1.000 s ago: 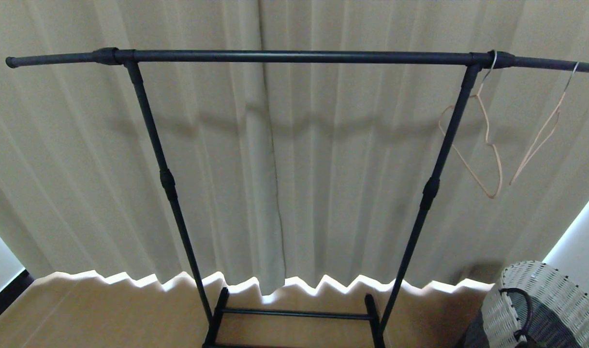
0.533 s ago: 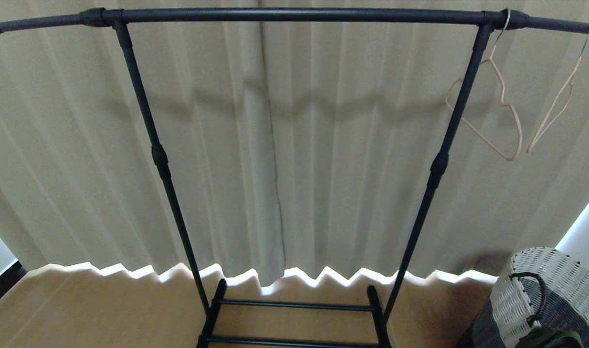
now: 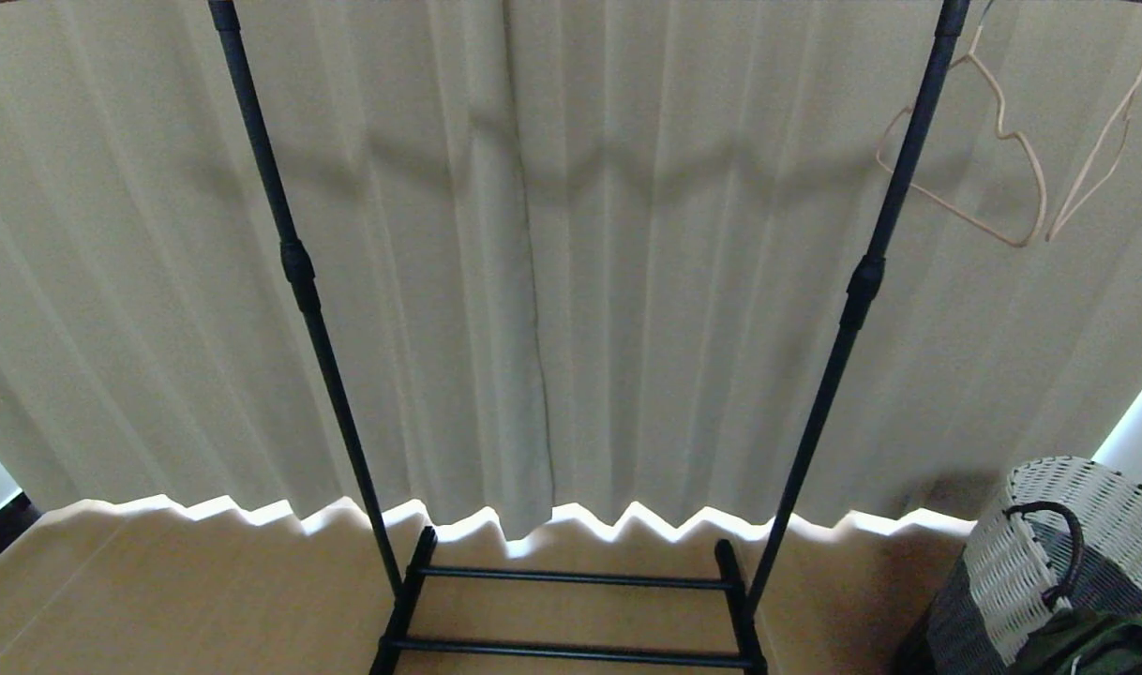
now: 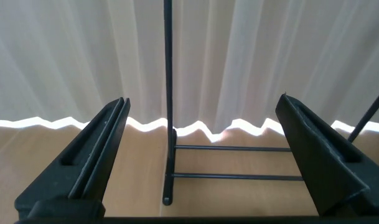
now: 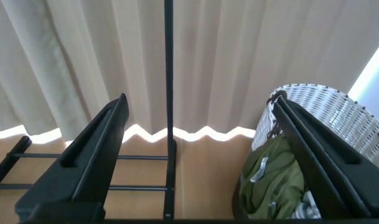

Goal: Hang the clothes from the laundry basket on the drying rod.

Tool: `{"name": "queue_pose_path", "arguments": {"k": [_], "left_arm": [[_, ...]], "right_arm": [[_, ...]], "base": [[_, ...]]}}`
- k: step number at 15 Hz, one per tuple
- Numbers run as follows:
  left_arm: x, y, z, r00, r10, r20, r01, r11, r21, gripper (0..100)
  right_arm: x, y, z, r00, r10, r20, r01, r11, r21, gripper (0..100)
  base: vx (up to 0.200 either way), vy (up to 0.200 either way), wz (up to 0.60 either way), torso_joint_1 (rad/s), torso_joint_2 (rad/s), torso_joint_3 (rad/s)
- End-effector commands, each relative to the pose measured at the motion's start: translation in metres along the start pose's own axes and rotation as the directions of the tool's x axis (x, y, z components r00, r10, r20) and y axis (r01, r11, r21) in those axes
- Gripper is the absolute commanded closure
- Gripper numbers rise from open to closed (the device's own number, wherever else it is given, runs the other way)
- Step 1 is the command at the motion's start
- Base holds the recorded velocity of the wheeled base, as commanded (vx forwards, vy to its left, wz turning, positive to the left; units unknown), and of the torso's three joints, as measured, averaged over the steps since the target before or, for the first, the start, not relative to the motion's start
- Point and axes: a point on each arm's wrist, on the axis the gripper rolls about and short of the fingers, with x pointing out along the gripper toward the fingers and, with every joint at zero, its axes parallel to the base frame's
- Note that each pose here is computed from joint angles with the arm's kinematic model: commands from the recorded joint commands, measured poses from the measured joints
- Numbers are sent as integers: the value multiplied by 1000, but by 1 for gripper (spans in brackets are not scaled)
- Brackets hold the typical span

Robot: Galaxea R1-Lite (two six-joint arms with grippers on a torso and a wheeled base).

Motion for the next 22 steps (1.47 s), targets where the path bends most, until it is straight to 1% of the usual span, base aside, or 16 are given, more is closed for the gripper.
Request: {"name": "queue_pose_path", "arguments": {"k": [1,3,15,22], "left_arm": [[0,0,0,1000,0,-1,0,1000,1,0],[0,0,0,1000,-1,-1,1,1000,1,0],[0,0,0,1000,-3,-3,3,1000,6,0],[0,0,0,1000,-3,0,3,1000,7,0]], "right_arm": [[0,0,0,1000,0,-1,0,1000,0,0],[0,0,0,1000,0,-1,0,1000,0,0],[0,0,0,1000,0,-1,0,1000,0,0],[0,0,0,1000,0,-1,0,1000,0,0]], "base": [[0,0,0,0,0,0],[0,0,0,0,0,0],[0,-200,0,1,2,3],[0,0,0,0,0,0]]}}
